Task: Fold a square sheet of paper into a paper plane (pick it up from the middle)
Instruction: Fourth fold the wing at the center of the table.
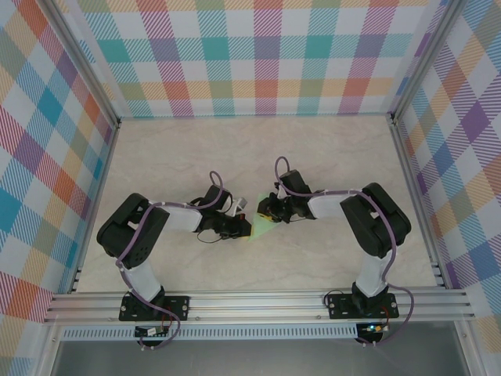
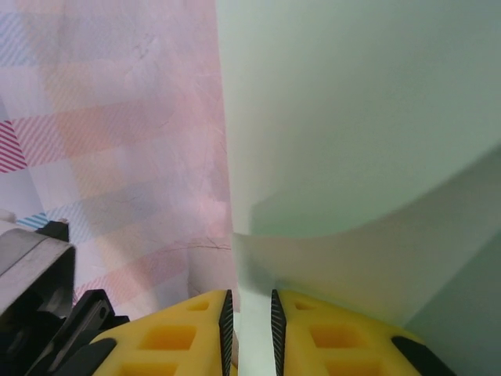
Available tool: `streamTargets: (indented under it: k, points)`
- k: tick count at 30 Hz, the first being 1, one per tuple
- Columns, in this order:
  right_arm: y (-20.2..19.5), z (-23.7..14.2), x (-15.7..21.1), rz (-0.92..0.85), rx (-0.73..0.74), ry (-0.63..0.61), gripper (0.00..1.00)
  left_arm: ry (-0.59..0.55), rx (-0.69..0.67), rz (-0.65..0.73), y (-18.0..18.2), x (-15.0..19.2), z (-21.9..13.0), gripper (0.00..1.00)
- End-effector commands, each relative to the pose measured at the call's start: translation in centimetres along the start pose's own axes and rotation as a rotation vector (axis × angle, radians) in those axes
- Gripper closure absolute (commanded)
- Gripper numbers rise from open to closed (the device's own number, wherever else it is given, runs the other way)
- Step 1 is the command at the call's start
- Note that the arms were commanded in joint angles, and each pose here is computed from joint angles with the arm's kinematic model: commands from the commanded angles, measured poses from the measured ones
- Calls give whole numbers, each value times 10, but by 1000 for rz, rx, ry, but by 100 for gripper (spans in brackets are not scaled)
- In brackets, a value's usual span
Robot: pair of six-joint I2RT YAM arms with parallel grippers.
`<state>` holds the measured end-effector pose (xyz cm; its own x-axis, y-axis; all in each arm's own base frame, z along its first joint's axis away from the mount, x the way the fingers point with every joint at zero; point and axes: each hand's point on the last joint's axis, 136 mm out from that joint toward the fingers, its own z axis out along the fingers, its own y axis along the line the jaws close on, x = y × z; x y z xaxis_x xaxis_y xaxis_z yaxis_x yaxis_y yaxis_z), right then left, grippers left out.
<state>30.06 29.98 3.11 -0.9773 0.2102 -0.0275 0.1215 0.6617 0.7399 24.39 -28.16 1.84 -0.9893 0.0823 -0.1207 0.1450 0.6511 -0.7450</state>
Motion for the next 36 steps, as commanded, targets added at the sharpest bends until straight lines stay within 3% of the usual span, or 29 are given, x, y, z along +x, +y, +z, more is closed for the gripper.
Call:
streamTargets:
  k: [1,15,36]
  points:
    - [17,-20,-13,-40,-27,-59,76,-14,-42,-86,19,3,-5,100]
    - [35,-7,-4,-80,-104,39,75,-5,-24,-132,20,0,-3,100]
    - [6,23,-8,-44,-37,81,75,30,-41,-201,32,6,4,100]
